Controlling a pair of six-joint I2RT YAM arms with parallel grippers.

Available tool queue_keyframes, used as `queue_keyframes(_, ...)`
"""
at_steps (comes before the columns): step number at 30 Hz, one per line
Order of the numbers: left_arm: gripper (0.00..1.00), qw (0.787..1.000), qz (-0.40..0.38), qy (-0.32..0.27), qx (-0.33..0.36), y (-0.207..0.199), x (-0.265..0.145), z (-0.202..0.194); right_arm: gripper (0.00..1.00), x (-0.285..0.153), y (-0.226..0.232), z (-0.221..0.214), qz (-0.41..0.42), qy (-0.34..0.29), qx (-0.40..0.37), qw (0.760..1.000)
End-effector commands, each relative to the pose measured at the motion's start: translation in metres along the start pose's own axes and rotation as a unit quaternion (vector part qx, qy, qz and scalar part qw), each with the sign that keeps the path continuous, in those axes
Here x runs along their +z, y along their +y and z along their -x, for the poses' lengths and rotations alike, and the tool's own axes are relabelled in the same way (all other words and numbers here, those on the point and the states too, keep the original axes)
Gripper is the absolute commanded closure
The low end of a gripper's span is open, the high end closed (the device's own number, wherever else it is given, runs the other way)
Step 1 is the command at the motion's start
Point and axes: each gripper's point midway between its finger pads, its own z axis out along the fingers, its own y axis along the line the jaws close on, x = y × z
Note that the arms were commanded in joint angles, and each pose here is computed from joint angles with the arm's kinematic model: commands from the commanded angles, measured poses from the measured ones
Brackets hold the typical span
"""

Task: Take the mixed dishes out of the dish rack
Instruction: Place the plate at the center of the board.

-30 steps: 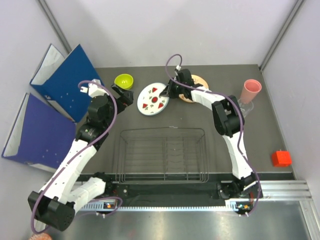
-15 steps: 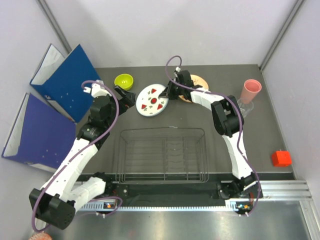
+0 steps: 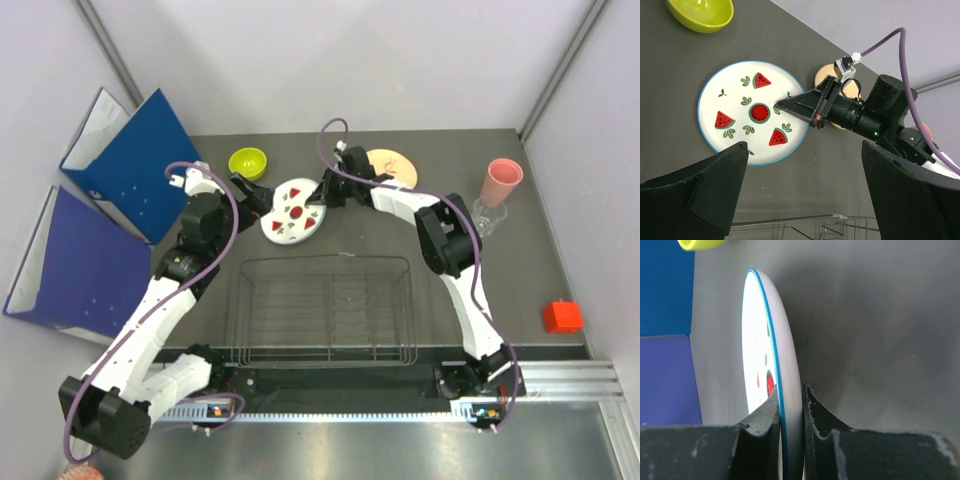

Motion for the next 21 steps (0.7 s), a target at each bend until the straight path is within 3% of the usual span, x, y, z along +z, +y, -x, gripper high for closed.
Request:
queue_keyframes(1, 0.01, 1.000, -0.012, -0.002, -0.001, -0.004, -0.002, 0.001, 0.87, -0.009, 0.025, 0.007, 0.011, -0.004, -0.025, 1.000)
queue_keyframes(3, 0.01, 1.000, -0.013, -0.002, -0.001, -0.005, -0.002, 0.001, 0.72, -0.012, 0.020, 0.010, -0.008, -0.012, -0.032, 0.999)
queue_keyframes(6, 0.01, 1.000, -0.016, 0.001, -0.001, -0.006, 0.000, 0.000, 0.59, -0.018, 0.010, 0.014, -0.043, -0.018, -0.041, 0.998)
queue_keyframes(12, 0.01, 1.000, -0.017, 0.008, -0.002, -0.006, 0.001, -0.003, 0.51, -0.026, -0.014, 0.020, -0.112, -0.029, -0.058, 0.992)
queue_keyframes(21, 0.01, 1.000, -0.014, 0.016, -0.001, -0.004, 0.003, -0.008, 0.49, -0.051, -0.036, 0.040, -0.202, -0.065, -0.097, 0.972)
